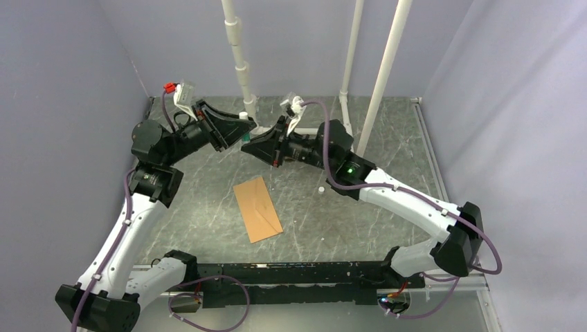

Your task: Place the letter into the envelope and seal it

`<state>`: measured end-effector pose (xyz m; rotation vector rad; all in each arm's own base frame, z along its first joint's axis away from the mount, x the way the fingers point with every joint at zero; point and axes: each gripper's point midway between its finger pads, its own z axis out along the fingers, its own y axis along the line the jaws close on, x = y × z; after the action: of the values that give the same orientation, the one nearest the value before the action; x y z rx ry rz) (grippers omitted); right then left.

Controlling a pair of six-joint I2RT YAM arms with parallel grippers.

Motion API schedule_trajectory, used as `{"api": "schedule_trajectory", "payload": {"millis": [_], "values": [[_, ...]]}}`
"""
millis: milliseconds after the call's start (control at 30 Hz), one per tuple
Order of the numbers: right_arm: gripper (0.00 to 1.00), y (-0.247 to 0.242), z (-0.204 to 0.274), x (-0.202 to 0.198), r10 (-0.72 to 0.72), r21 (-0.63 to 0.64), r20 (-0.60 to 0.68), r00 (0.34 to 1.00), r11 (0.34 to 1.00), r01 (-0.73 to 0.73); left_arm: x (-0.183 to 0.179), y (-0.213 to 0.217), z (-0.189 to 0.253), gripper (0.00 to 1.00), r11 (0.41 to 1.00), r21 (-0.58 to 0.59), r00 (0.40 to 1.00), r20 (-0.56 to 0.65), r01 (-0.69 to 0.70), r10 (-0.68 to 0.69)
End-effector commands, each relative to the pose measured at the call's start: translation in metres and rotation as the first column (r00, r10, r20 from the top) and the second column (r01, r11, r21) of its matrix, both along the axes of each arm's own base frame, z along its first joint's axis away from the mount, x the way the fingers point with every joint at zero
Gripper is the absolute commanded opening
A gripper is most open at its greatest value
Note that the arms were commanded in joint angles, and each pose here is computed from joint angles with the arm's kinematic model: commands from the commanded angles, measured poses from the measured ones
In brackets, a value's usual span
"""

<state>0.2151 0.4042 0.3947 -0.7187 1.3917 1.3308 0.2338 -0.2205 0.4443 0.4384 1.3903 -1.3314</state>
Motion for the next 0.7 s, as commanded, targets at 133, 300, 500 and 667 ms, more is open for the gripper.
{"api": "schedule_trajectory", "payload": {"millis": [133,300,500,667], "values": [[0.00,-0.039,-0.014,0.108,-0.535,-0.149,0.362,0.764,0.776,0.613,0.020,0.013,-0.034,0.02,0.978,0.102,0.982,-0.029,-0.183,0.187],[0.38,-0.026,-0.030,0.064,-0.311,-0.209,0.247,0.918,0.908,0.364,0.015,0.007,-0.040,0.02,0.984,0.127,0.991,-0.035,-0.127,0.132],[0.67,-0.030,-0.023,-0.011,-0.034,-0.054,-0.007,0.999,0.998,0.034,-0.025,-0.009,-0.024,0.02,0.988,0.112,0.994,0.010,0.109,-0.111],[0.68,-0.033,0.001,-0.050,0.157,0.167,-0.056,0.986,0.975,-0.145,-0.070,-0.013,0.002,0.02,0.942,0.058,0.940,0.074,0.330,-0.333]]}}
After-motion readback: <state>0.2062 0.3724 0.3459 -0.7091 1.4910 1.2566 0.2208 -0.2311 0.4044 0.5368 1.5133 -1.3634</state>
